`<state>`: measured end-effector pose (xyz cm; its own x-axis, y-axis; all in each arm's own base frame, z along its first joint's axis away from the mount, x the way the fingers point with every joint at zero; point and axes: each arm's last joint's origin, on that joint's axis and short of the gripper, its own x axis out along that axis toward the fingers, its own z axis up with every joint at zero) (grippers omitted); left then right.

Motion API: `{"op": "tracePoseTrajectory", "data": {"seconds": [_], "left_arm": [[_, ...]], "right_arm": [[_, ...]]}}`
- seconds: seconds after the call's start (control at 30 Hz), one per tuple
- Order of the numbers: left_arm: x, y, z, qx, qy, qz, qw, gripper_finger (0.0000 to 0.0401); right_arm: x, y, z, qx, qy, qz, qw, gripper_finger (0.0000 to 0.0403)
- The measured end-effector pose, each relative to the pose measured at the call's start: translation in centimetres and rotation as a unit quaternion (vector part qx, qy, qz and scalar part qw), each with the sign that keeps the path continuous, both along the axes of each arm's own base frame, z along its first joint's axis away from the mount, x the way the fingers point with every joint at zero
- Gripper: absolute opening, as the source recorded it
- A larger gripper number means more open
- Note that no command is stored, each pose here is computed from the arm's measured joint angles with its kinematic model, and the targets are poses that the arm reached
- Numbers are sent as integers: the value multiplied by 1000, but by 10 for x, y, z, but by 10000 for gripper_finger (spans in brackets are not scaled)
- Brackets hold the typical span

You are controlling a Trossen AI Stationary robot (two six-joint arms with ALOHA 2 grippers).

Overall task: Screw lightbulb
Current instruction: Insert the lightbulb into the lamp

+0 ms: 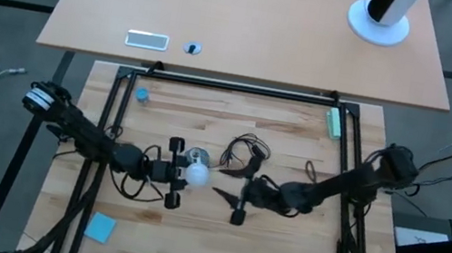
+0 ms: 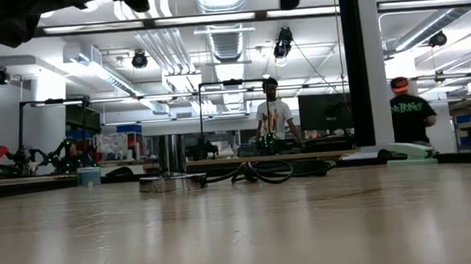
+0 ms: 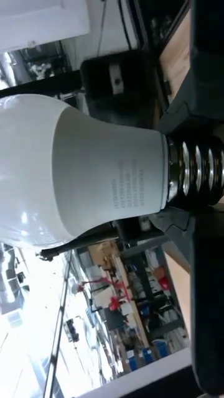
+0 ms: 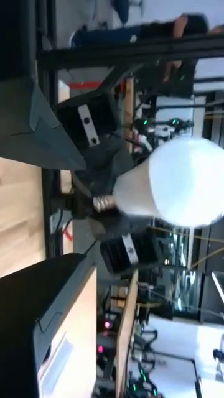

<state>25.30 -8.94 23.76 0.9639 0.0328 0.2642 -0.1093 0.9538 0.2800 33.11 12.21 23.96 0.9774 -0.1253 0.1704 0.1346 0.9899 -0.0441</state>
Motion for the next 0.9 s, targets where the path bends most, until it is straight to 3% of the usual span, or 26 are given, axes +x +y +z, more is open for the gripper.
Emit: {"op": "tracePoseTrajectory", "data": {"seconds": [0.1, 0.33, 0.53, 0.9], "left_arm": [[1, 0, 1, -1, -2, 0, 1000, 86], [-1, -1, 1, 1, -7, -14, 1000, 86], [-4, -2, -1, 4, -13, -12, 1000, 85], [-12, 1, -13, 12, -7, -17, 1000, 85]], "right_arm": [[18, 7, -1, -5, -7, 22, 1000, 244], [48, 20, 12, -64, -18, 2, 998, 282], [54, 23, 20, -69, 30, -35, 997, 302], [52, 26, 30, -79, 26, -61, 995, 294]]}}
